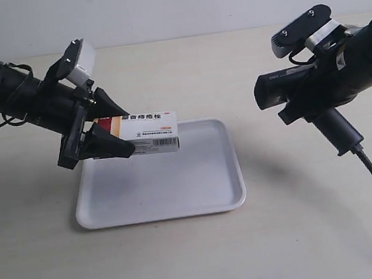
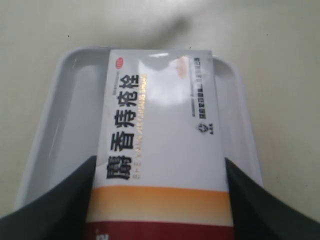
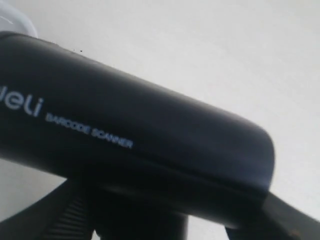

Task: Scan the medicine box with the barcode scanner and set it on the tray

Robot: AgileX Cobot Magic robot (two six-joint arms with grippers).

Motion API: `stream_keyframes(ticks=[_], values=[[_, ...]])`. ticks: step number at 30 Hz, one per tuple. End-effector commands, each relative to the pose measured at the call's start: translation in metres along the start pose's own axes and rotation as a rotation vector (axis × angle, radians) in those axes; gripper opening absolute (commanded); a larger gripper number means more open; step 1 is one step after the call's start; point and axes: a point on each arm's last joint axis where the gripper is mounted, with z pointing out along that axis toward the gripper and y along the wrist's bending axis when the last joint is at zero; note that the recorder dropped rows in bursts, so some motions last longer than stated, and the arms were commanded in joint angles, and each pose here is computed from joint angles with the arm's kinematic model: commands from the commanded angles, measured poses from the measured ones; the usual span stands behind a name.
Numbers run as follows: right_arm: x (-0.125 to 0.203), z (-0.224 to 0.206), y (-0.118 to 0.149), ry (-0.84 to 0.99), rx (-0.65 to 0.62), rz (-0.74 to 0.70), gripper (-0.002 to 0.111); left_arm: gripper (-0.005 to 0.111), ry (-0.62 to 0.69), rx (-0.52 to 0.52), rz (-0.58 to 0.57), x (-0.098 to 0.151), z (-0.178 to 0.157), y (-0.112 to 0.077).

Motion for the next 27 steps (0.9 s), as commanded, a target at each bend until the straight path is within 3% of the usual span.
stream_keyframes(ticks=[1,3,6,9,13,16,20,23,27], values=[[-0.005,0.003,0.0,-0.057,0.003,0.013,0.0,0.0,-0.018,-0.009,-0.008,0.0,-0.002,0.003],[0.0,0.021,-0.003,-0.047,-0.004,0.09,0.0,0.0,-0.036,0.007,-0.048,0.004,0.012,0.004],[0.012,0.052,-0.005,0.008,-0.019,0.189,0.0,0.0,-0.045,-0.093,-0.202,0.025,0.043,0.018],[0.016,0.068,-0.001,0.007,-0.038,0.204,0.0,0.001,0.025,-0.146,-0.239,0.041,0.057,0.023],[0.023,0.079,0.002,0.039,-0.047,0.243,0.0,0.024,0.076,-0.151,-0.211,0.045,0.059,0.023],[0.025,0.083,0.003,0.055,-0.05,0.285,0.003,0.054,0.1,-0.134,-0.186,0.047,0.059,0.021],[0.024,0.082,0.003,0.05,-0.049,0.285,0.02,0.087,0.143,-0.074,-0.139,0.05,0.059,0.016],[0.024,0.082,0.003,0.045,-0.049,0.286,0.041,0.106,0.169,-0.03,-0.133,0.053,0.059,0.012],[0.022,0.078,0.002,0.041,-0.046,0.286,0.072,0.105,0.161,-0.048,-0.161,0.045,0.054,0.013]])
